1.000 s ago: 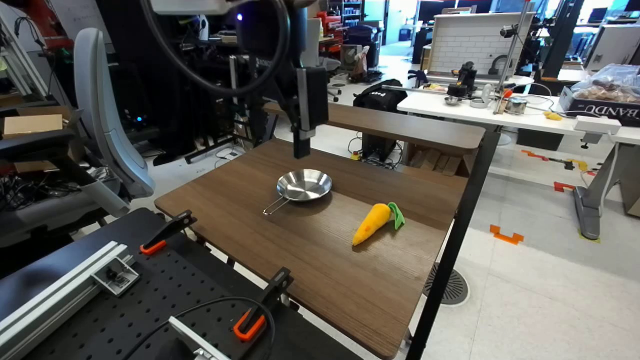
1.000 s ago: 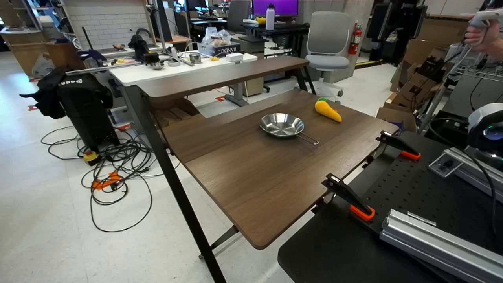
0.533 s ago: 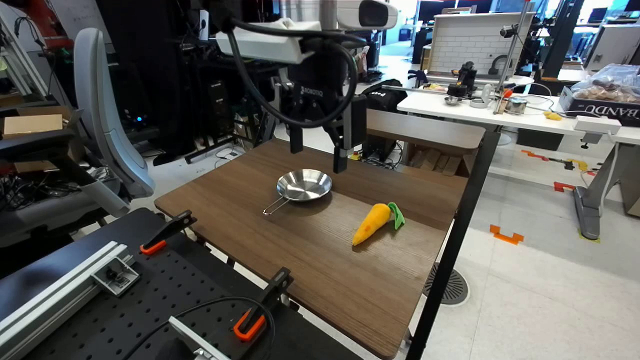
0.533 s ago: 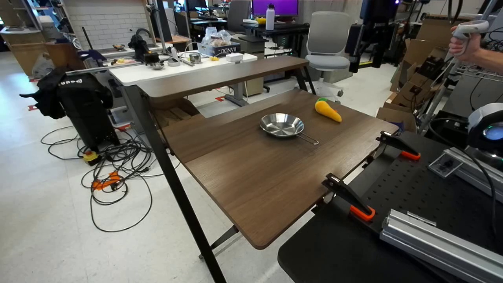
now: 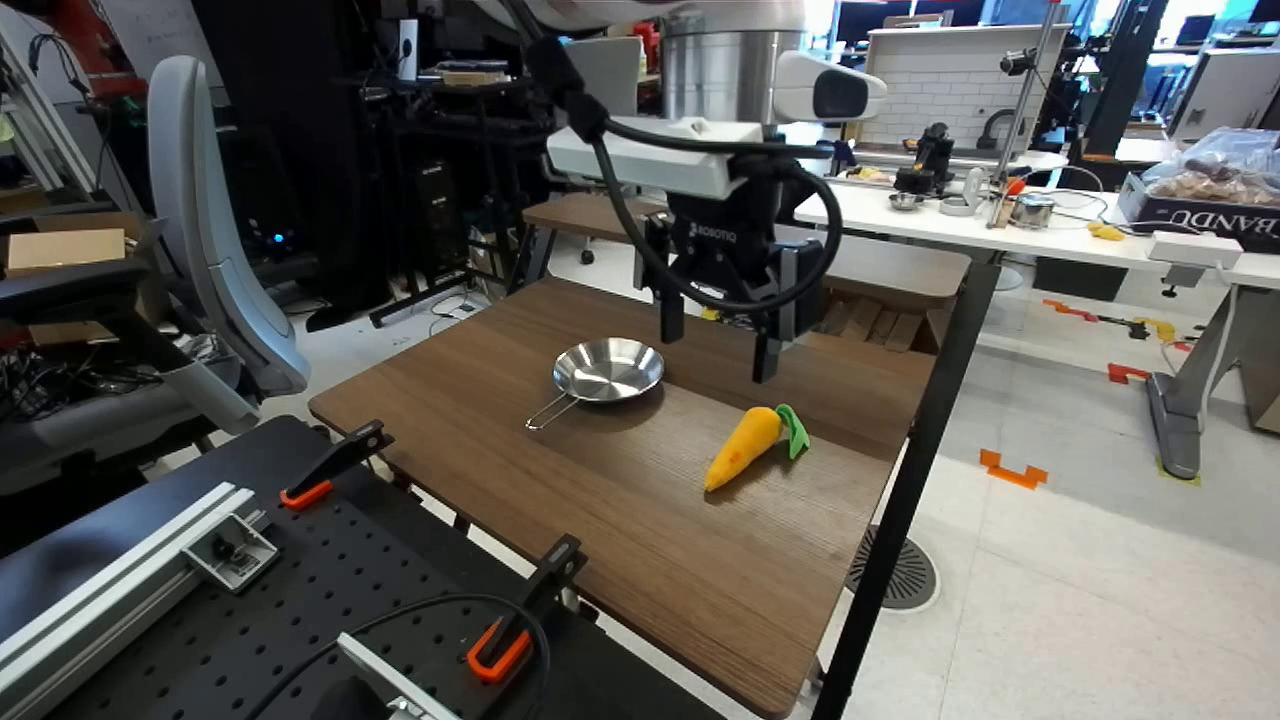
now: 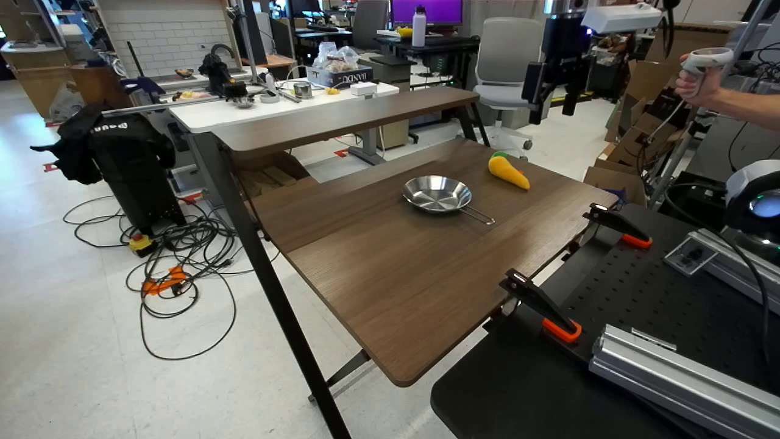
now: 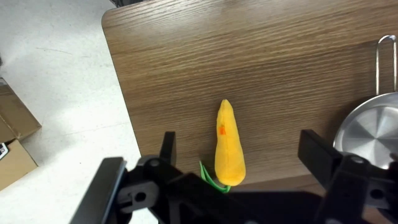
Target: Put the carrot plush toy in the silver pan
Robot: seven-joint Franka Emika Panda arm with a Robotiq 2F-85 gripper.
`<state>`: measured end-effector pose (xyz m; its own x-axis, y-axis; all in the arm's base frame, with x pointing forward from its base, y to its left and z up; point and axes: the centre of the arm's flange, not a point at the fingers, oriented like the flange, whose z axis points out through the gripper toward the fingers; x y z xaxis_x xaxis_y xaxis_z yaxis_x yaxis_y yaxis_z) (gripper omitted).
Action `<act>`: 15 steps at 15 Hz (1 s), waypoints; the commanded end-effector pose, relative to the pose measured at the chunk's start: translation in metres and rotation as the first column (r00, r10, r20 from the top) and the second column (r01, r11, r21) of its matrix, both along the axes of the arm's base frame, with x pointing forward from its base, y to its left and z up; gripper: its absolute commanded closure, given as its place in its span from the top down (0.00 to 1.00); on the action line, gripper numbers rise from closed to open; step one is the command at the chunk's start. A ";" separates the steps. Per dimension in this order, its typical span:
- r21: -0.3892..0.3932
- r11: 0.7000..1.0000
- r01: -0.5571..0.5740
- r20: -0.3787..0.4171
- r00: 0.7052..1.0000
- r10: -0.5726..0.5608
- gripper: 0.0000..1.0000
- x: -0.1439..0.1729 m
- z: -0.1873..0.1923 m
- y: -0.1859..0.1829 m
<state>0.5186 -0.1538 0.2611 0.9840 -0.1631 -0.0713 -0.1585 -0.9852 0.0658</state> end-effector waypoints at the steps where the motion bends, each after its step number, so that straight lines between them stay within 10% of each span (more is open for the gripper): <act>1: -0.028 0.999 -0.023 0.028 0.999 0.024 1.00 0.028 -0.018 -0.021; 15: -0.045 0.995 -0.083 0.019 0.996 0.084 1.00 0.076 -0.109 0.000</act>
<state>0.5782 -0.1540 0.1683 0.9917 -0.1128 -0.0621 -0.1069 -0.9901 0.0906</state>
